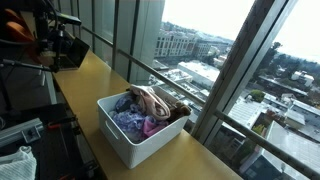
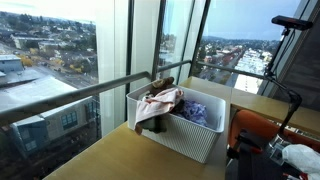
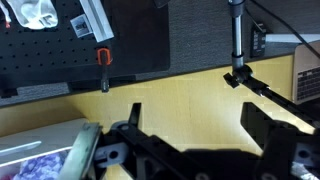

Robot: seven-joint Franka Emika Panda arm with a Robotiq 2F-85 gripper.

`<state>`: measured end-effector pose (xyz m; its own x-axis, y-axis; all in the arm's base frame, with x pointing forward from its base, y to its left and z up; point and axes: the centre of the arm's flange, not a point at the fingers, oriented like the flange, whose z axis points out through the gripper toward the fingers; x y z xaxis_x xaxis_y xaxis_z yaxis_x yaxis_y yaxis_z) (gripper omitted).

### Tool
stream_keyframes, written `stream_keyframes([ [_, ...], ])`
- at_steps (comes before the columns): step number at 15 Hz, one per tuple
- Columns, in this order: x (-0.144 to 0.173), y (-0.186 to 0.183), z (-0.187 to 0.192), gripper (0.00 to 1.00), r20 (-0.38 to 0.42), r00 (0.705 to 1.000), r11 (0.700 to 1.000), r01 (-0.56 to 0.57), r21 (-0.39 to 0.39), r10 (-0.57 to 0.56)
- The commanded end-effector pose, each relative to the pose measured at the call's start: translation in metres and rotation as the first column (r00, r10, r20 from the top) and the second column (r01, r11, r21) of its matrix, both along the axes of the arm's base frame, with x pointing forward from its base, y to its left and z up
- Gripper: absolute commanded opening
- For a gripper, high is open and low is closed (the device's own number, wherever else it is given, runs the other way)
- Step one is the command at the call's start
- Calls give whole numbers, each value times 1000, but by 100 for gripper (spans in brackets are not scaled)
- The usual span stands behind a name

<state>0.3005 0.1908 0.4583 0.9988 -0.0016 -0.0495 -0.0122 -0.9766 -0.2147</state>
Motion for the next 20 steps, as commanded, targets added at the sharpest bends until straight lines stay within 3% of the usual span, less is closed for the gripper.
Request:
stream_keyframes([
  [1, 0, 0, 0, 100, 0, 1000, 1000, 0, 0, 0],
  [5, 10, -3, 1, 100, -2, 1000, 1000, -3, -3, 3],
  [9, 73, -29, 6, 100, 30, 1000, 1000, -10, -2, 10],
  [12, 132, -62, 8, 100, 111, 993, 1000, -29, -4, 29],
  [16, 210, -89, -23, 100, 235, 970, 997, -53, -52, 64],
  [20, 264, -97, -73, 100, 324, 936, 984, -87, -156, 134],
])
